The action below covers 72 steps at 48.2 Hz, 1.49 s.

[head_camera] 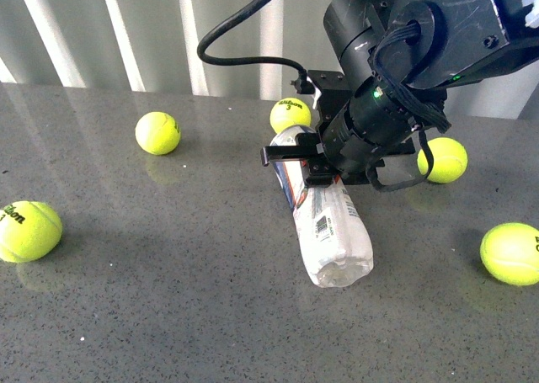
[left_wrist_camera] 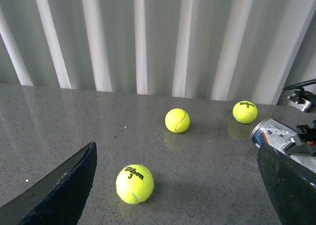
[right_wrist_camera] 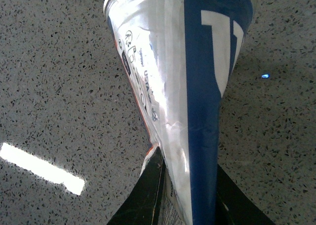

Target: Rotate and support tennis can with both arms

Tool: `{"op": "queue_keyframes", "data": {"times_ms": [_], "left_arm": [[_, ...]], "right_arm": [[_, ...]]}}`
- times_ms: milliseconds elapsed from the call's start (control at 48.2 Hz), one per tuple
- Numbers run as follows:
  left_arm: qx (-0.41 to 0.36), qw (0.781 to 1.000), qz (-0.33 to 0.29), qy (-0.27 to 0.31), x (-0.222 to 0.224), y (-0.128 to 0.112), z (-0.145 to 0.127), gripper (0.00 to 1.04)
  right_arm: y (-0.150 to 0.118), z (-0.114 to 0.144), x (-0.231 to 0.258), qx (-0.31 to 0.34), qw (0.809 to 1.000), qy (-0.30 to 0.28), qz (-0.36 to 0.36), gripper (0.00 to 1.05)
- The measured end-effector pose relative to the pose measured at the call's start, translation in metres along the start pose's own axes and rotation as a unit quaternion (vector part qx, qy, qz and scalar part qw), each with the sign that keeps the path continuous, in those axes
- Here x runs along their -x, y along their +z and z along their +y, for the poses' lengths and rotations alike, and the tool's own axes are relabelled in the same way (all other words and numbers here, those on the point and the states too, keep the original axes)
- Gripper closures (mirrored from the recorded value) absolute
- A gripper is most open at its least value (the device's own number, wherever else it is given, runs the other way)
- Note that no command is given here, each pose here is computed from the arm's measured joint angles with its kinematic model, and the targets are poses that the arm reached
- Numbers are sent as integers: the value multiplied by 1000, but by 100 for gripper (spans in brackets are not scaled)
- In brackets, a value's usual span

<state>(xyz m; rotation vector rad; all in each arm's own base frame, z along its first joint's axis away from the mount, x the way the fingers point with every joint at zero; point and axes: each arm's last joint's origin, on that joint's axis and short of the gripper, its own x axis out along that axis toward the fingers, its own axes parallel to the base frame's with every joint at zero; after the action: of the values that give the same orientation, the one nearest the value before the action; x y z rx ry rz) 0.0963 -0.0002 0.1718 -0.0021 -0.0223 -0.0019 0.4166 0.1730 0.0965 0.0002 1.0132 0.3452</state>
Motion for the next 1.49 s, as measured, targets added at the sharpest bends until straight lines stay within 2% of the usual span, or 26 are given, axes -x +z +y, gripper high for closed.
{"op": "queue_keyframes", "data": {"times_ms": [187,332,477,622,705,747,767,850,933,996,1058,1162,1286,1493], "left_arm": [[0,1000,0,0,0,0,0,7],[0,1000,0,0,0,0,0,7],[0,1000,0,0,0,0,0,7],[0,1000,0,0,0,0,0,7],[0,1000,0,0,0,0,0,7],[0,1000,0,0,0,0,0,7],[0,1000,0,0,0,0,0,7],[0,1000,0,0,0,0,0,7],[0,1000,0,0,0,0,0,7],[0,1000,0,0,0,0,0,7],[0,1000,0,0,0,0,0,7],[0,1000,0,0,0,0,0,7],[0,1000,0,0,0,0,0,7],[0,1000,0,0,0,0,0,7]], "right_arm": [[9,3,22,13,999,9,-31,93],[19,7,50,46,996,10,-77,93],[21,12,74,115,985,-3,-129,93],[9,12,83,225,962,-29,-154,93],[-6,9,77,320,933,-37,-159,93],[-17,8,72,373,913,-37,-160,94],[-25,6,69,414,896,-35,-156,94],[-46,4,60,501,853,-35,-141,94],[-56,5,53,549,823,-37,-139,94],[-64,8,46,595,789,-37,-147,94],[-69,10,42,616,771,-37,-155,94],[-77,18,31,659,731,-35,-173,95],[-85,23,25,674,717,-27,-175,95],[-93,25,15,679,712,-16,-179,96]]}}
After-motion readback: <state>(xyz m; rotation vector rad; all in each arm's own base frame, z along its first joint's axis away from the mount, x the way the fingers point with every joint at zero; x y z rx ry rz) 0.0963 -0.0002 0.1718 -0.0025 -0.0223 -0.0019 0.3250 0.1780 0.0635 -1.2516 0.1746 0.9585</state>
